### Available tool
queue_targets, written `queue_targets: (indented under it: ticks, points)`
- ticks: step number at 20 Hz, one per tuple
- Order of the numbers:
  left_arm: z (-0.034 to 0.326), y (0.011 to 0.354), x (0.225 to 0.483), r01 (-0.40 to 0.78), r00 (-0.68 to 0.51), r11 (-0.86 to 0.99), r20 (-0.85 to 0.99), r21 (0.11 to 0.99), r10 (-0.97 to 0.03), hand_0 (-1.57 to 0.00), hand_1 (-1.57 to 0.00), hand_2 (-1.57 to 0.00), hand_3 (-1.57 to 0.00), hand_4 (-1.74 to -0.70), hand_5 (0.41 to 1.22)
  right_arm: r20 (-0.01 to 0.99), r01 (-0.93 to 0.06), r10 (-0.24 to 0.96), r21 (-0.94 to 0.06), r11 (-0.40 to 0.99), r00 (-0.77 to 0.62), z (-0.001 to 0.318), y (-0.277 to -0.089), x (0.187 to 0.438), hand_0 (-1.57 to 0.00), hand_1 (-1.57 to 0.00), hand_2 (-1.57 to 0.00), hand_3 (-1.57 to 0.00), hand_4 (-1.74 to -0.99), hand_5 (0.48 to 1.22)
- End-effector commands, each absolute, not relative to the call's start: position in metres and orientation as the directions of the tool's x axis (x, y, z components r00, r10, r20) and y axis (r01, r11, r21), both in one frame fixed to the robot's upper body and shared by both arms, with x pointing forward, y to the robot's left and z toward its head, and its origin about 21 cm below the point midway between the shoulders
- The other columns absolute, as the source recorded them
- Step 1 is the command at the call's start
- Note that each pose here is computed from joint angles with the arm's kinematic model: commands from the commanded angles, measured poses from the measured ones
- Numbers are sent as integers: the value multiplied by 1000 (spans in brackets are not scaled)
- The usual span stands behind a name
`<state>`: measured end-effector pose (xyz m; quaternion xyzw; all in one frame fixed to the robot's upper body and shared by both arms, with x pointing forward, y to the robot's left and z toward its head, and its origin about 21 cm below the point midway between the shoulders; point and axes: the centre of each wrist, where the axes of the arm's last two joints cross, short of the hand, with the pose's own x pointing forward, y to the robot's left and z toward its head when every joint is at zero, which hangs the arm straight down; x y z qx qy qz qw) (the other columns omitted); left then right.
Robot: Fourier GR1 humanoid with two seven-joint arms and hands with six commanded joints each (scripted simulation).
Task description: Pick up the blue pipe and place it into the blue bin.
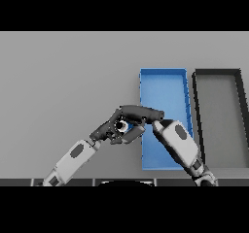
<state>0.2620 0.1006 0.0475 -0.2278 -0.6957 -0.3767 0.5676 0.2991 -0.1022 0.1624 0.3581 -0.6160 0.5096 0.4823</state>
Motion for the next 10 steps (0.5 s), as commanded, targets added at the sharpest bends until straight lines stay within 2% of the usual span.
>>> queue_targets:
  ticks: [1, 3, 4, 7, 9, 10]
  points:
    - [44, 98, 263, 738, -238, 632, 968, 235, -81, -1246, -1217, -1115, -1166, -1655, 1221, 966, -942, 26, -255, 219, -255, 159, -101, 296, -1291, -1285, -1298, -1178, -1495, 826]
    - [47, 97, 262, 740, -224, 643, 974, 199, -43, -1363, -1344, -1254, -1312, -1686, 1221, 966, -939, -16, -247, 239, -259, 157, -105, 298, -1392, -1388, -1396, -1320, -1452, 968]
    - [44, 97, 261, 741, -225, 643, 974, 192, -31, -1404, -1390, -1310, -1364, -1697, 1221, 949, -923, -7, -304, 236, -314, 158, -105, 297, -1428, -1425, -1431, -1370, -1441, 1019]
    - [49, 100, 263, 733, -214, 652, 975, 197, -54, -1486, -1478, -1390, -1465, -1719, 1221, 933, -908, -7, -349, 231, -360, 157, -105, 294, -1498, -1496, -1500, -1468, -1465, 1118]
    - [46, 102, 264, 738, -212, 647, 976, 190, -44, -1516, -1512, -1388, -1503, -1727, 1221, 939, -911, 0, -333, 242, -343, 158, -105, 293, -1524, -1523, -1525, -1505, -1475, 1155]
    - [47, 103, 262, 734, -241, 645, 969, 213, -46, -1435, -1354, -1221, -1333, -1648, 1221, 943, -916, -18, -317, 247, -332, 159, -107, 294, -1533, -1533, -1534, -1518, -1480, 1168]
